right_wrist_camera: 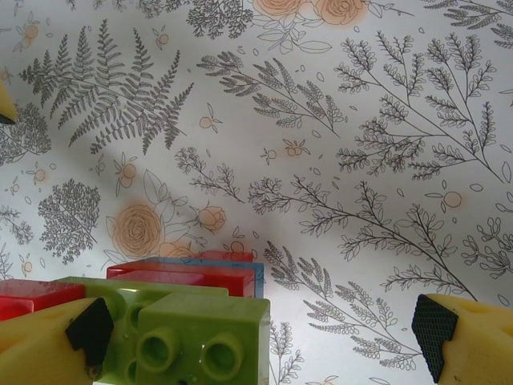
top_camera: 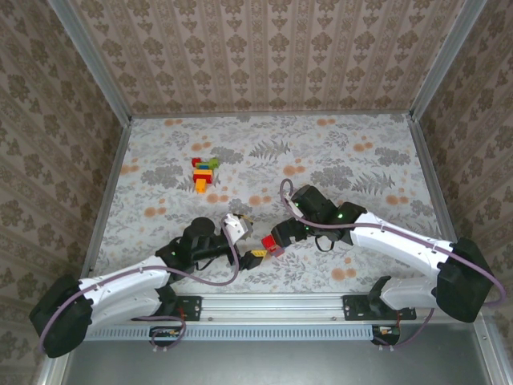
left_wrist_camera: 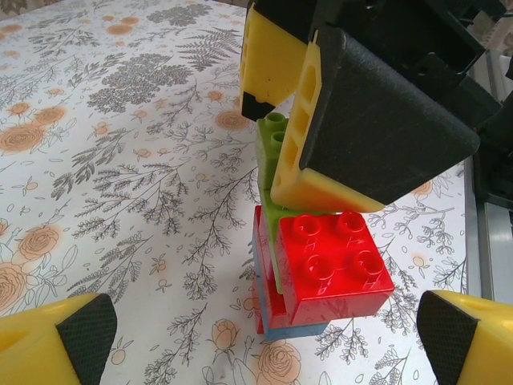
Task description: Assemble a carrot with lego
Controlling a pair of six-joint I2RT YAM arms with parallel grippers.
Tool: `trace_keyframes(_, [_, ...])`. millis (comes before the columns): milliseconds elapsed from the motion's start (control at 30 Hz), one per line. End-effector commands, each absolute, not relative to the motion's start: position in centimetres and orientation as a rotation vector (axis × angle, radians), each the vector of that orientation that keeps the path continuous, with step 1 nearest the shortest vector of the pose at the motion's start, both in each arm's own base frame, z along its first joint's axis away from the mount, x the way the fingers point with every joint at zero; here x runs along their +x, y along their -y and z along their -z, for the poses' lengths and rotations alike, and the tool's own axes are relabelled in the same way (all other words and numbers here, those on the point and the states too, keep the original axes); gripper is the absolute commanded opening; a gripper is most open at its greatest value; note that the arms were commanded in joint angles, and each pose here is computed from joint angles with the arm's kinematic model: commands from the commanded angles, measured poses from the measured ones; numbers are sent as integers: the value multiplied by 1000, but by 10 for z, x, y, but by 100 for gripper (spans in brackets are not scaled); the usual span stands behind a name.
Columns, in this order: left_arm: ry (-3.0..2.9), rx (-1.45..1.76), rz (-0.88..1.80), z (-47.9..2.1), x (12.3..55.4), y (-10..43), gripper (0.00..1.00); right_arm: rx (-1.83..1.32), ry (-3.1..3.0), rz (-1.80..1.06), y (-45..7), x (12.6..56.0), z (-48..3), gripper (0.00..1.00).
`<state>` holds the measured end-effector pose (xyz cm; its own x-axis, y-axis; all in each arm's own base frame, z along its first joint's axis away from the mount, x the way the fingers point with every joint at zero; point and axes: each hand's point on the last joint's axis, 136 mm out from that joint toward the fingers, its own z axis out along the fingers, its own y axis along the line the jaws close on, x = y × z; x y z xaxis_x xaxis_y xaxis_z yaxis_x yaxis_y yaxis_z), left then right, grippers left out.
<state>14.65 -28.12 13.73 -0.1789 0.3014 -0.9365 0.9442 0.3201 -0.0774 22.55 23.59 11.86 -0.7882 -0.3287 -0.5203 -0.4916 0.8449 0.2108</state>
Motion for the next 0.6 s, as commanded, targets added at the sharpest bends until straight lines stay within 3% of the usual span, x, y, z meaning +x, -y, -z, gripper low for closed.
trace_keyframes(0, [-1636,1155,892,-149,148,287,100,-624,-2542,-439,-233,223,-121,100])
trace_keyframes(567, [-1636,1157,890,-150,149,288,100,-598,-2607,-352,-219,223,-102,100])
